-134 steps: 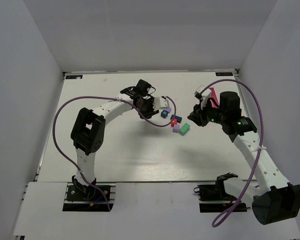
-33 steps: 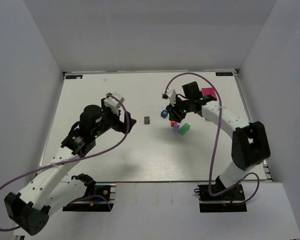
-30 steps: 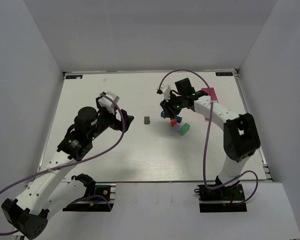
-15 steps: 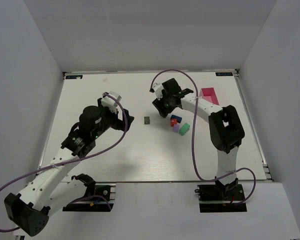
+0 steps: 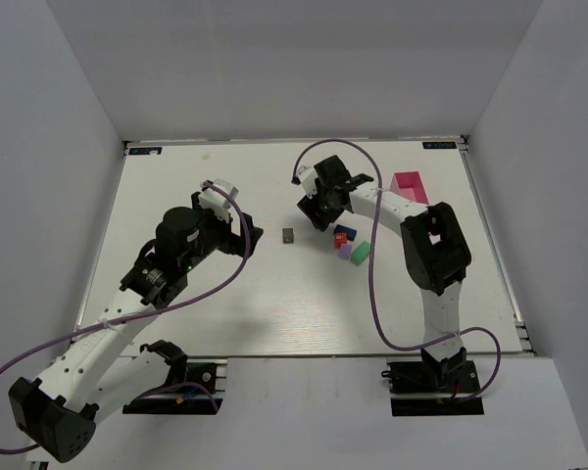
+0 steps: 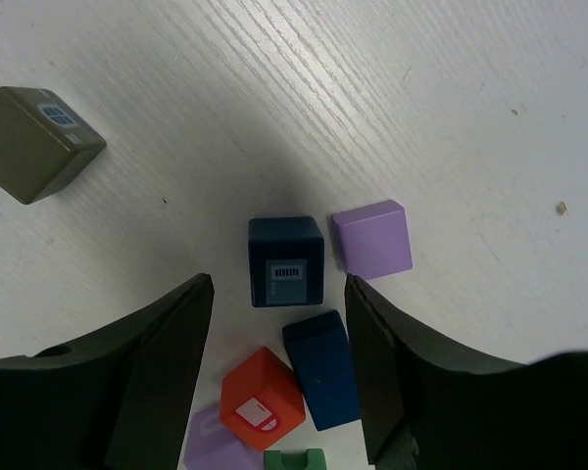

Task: Build the wood block tower

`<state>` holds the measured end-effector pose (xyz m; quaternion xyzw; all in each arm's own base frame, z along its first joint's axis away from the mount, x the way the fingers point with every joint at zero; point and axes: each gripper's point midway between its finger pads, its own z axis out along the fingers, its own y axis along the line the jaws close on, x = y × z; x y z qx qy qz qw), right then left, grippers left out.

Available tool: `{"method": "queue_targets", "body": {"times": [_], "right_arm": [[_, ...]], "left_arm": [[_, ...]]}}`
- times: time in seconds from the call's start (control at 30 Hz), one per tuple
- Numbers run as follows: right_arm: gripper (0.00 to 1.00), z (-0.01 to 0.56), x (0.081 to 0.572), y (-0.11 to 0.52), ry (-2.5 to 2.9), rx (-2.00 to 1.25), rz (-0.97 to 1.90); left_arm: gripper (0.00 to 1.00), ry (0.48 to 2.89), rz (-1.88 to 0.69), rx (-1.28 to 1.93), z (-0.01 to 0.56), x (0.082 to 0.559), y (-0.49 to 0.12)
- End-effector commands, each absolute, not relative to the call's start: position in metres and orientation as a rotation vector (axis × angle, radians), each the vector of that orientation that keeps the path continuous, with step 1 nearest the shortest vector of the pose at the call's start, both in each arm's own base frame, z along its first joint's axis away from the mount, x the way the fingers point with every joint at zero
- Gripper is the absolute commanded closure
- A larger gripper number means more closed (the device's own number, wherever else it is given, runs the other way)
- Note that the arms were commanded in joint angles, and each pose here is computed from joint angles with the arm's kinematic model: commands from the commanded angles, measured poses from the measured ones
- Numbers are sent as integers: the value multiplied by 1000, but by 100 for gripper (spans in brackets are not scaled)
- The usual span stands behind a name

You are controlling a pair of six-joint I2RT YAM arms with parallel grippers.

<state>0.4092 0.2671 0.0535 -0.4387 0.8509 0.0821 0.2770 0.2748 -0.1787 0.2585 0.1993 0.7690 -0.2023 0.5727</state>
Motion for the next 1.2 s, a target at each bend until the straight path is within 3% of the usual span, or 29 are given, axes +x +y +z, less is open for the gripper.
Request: {"method": "queue_targets", "body": {"times": [0.0, 0.87, 1.17], "right_arm": [[37, 67, 427, 269, 2239, -1168, 185], [49, 48, 422, 270, 2258, -1239, 203], [46, 43, 422, 269, 2268, -1246, 201]], "left_arm": [[0, 1802, -479, 457, 260, 274, -178], [0, 1811, -486, 465, 257, 274, -180], [0, 1811, -486, 465, 257, 274, -180]]}}
